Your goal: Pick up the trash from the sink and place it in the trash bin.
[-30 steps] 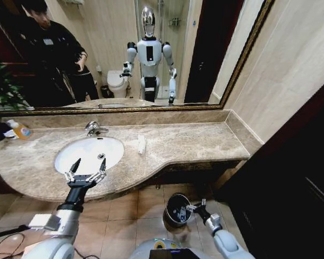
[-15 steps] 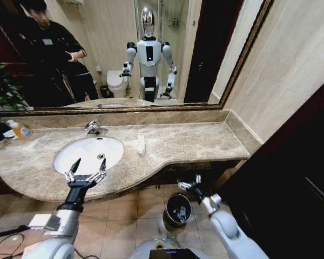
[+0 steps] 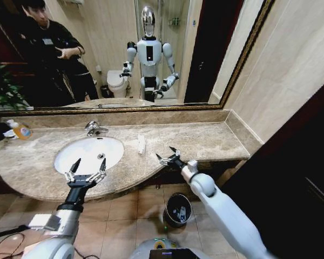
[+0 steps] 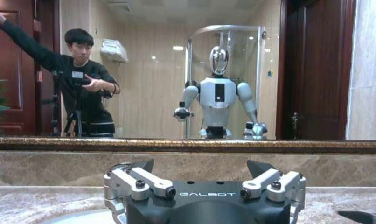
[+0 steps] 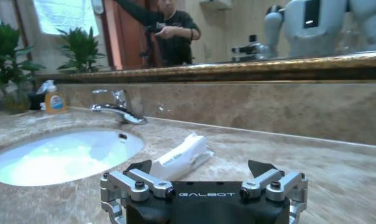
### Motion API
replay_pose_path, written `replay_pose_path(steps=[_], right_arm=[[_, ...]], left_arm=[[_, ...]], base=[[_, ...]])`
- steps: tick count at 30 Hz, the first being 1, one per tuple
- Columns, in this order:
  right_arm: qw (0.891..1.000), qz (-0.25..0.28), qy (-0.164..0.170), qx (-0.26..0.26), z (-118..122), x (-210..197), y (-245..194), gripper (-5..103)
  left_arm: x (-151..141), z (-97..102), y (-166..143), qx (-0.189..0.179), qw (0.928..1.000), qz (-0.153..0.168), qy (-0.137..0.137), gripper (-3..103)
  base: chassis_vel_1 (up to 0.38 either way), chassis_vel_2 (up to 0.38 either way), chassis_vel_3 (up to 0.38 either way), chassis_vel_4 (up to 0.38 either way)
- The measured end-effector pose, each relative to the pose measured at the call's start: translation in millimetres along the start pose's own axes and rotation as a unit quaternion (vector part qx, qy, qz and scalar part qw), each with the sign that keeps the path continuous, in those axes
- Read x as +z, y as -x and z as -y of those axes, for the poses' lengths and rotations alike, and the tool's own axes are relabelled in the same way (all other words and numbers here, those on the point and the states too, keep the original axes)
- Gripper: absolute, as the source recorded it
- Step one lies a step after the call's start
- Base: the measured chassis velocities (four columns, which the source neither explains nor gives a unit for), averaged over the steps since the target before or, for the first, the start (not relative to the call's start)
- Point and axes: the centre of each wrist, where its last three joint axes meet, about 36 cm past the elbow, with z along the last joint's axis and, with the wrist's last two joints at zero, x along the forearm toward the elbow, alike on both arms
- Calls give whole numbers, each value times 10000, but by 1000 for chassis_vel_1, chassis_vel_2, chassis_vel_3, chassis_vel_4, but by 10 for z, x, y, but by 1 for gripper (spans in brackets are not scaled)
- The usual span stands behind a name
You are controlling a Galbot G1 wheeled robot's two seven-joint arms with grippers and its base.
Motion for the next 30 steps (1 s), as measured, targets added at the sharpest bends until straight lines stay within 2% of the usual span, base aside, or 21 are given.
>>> replay_pose_path(steps=[5, 11, 14, 18, 23, 30], right_arm=[[9996, -35, -28, -263, -61, -244, 477, 100], [9996, -134, 108, -218, -218, -410, 748, 100], [9990, -342, 262, -65, -339, -479, 884, 100], [9944, -796, 526, 465, -617, -591, 1061, 100], [9892, -994, 547, 933, -800, -565, 1174, 100], [9887, -989, 531, 995, -879, -489, 1227, 100]], left_arm=[[0, 0, 0, 1, 10000, 0, 0, 100], [0, 0, 0, 1, 10000, 0, 0, 100], [0, 0, 0, 1, 10000, 0, 0, 100], [0, 0, 0, 1, 10000, 0, 0, 100], [0, 0, 0, 1, 10000, 0, 0, 100], [0, 0, 0, 1, 10000, 0, 0, 100]], base=[[0, 0, 0, 0], [0, 0, 0, 0], [0, 0, 0, 0], [0, 0, 0, 0], [0, 0, 0, 0], [0, 0, 0, 0]])
